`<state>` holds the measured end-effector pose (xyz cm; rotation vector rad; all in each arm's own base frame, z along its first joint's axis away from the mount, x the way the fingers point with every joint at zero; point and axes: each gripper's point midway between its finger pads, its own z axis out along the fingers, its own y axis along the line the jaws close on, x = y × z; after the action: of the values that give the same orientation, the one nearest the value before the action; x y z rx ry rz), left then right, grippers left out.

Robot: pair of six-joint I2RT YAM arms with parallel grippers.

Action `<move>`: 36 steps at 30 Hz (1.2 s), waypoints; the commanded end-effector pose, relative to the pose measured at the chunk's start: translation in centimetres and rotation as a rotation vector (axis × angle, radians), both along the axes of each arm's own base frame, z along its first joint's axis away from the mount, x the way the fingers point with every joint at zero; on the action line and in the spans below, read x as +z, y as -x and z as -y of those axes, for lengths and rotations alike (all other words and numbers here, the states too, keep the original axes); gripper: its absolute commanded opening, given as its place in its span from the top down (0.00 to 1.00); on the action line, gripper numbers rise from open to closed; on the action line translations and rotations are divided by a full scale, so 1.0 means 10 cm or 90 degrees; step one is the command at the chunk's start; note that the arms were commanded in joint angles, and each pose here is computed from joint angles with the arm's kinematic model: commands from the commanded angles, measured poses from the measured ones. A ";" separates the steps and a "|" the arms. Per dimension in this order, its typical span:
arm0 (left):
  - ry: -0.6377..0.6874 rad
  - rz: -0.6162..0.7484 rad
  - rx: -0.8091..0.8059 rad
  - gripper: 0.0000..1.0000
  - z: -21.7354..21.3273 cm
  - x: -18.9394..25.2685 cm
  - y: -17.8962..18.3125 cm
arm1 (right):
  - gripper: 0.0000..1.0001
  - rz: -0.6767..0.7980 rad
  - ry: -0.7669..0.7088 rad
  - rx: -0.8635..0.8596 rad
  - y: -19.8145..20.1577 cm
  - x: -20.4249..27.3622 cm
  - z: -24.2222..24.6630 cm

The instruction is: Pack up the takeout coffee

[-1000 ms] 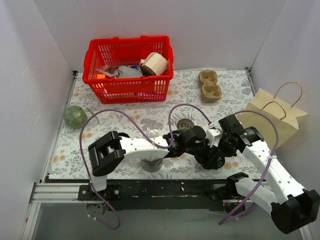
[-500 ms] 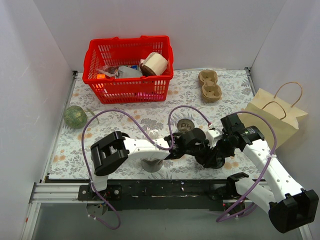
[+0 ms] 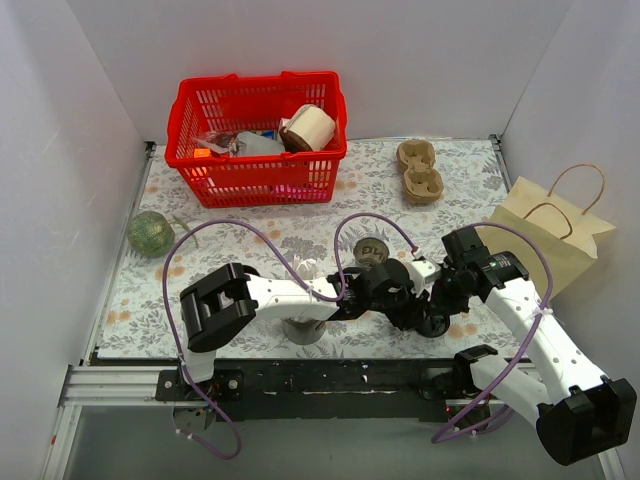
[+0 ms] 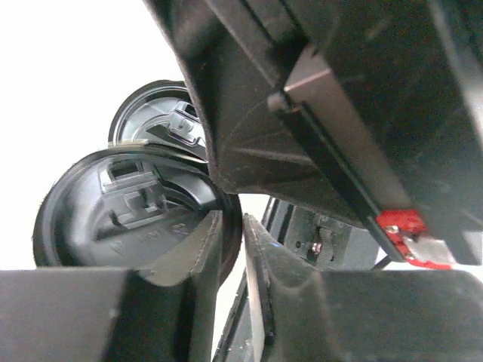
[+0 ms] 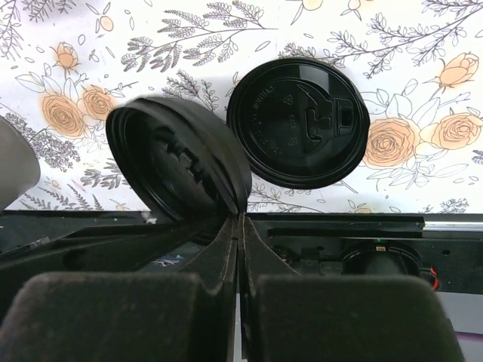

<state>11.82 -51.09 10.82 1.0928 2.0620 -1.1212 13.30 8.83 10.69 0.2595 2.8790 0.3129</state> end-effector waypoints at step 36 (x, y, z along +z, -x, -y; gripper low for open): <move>0.034 -0.022 0.051 1.00 -0.03 0.04 0.01 | 0.39 0.073 0.007 -0.106 -0.52 -0.02 0.20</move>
<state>11.57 -50.39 9.07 0.9489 2.1667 -1.1389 16.76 5.09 10.32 0.5174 2.7277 0.1334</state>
